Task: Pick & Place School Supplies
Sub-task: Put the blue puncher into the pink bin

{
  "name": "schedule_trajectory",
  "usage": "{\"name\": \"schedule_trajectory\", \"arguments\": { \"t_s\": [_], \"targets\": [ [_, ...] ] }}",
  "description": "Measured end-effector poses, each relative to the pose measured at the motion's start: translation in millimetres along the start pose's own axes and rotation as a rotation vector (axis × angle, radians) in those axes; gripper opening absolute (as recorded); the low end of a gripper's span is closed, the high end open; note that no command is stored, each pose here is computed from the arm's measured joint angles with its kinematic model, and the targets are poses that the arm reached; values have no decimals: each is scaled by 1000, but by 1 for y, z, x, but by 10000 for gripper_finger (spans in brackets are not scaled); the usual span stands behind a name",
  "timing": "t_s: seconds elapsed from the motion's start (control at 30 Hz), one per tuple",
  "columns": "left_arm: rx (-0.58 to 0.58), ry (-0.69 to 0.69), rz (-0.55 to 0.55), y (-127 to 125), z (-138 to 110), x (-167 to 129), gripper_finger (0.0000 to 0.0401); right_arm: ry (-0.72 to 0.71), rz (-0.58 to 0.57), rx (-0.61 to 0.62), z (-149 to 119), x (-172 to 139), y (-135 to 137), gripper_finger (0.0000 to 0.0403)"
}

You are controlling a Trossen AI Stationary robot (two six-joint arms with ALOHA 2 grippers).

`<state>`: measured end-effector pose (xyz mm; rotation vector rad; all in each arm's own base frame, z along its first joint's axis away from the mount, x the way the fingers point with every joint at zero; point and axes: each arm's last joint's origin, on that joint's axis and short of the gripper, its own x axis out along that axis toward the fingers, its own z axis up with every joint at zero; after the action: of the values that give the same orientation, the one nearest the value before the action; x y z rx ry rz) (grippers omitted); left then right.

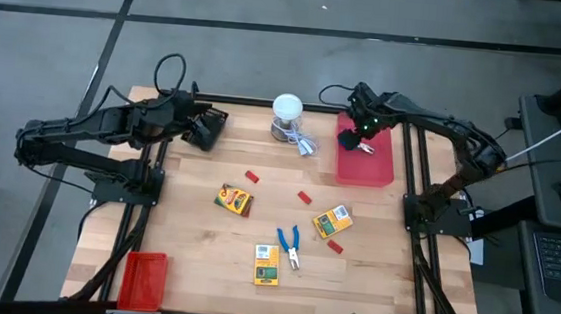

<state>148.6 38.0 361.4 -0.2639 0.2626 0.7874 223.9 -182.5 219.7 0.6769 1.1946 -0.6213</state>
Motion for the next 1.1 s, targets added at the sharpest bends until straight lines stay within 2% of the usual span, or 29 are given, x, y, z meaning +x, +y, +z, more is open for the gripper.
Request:
{"name": "schedule_trajectory", "arguments": {
  "t_s": [0.17, 0.3, 0.4, 0.53, 0.63, 0.77, 1.0, 1.1],
  "targets": [
    [18, -115, -25, 0, 12, -6, 210, -51, 214, 11, -38, -52, 57, 209],
    [38, -149, -15, 4, 15, -12, 210, -60, 407, 33, -78, -84, 108, 195],
    [60, -158, -9, 7, 16, -16, 210, -46, 484, 101, -103, -94, 139, 188],
    [69, -163, -24, 8, 16, -19, 210, -37, 537, 205, -119, -87, 176, 179],
    [65, -165, -61, 9, 17, -22, 210, -47, 540, 276, -124, -70, 202, 172],
    [50, -170, -137, 10, 18, -27, 210, -10, 474, 347, -124, -46, 235, 160],
    [57, -202, -232, 16, 20, -41, 210, 33, 196, 356, -130, -8, 283, 142],
    [64, -218, -251, 20, 20, -47, 210, 51, 149, 338, -135, 7, 302, 143]
  ]
}}
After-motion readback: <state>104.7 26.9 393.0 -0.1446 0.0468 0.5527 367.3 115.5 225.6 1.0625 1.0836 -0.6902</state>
